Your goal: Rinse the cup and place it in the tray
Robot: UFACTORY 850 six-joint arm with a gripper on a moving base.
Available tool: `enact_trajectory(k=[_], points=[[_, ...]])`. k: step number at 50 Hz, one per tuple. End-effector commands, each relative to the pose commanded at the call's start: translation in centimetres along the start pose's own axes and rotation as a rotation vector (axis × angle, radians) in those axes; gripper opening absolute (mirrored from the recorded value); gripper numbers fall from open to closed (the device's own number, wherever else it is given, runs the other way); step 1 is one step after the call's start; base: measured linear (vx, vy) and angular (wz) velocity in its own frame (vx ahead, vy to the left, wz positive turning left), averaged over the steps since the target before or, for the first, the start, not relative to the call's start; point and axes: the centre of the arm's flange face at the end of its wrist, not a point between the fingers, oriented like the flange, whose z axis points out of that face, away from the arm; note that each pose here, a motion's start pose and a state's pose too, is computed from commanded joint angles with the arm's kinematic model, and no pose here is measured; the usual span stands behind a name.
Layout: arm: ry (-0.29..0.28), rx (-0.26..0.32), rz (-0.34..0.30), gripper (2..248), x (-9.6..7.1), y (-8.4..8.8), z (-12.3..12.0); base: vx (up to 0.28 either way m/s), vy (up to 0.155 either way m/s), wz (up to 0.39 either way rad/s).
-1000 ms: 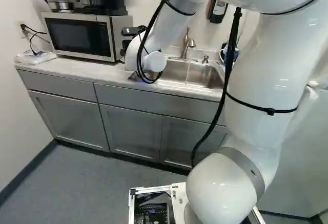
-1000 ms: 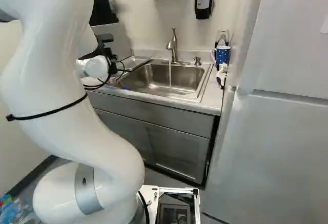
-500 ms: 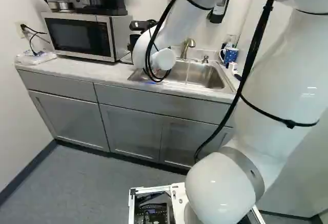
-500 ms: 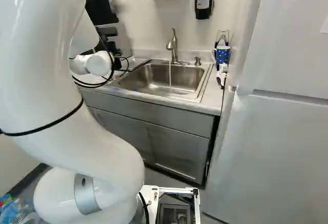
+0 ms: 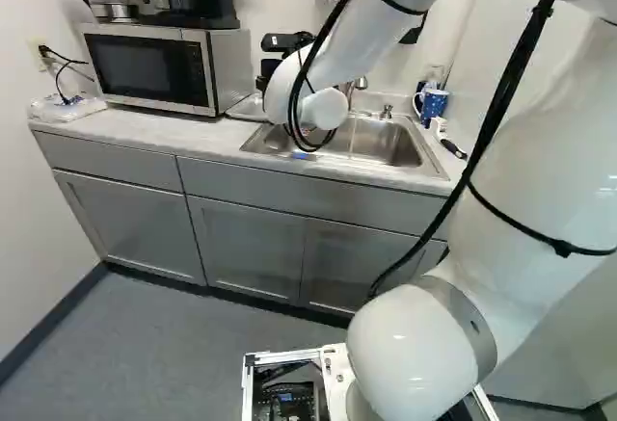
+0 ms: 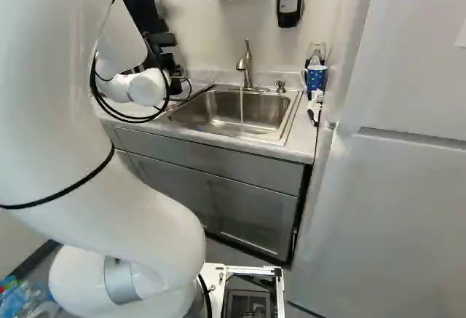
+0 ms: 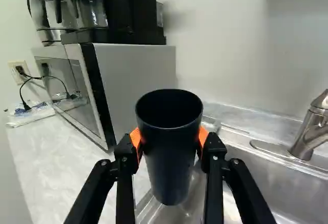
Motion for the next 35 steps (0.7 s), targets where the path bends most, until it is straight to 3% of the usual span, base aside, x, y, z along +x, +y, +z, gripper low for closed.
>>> enact_trajectory(k=[35], points=[[0.001, -0.118, 0.018, 123, -0.1, 4.9, -2.0, 0.000, 0.000, 0.000]])
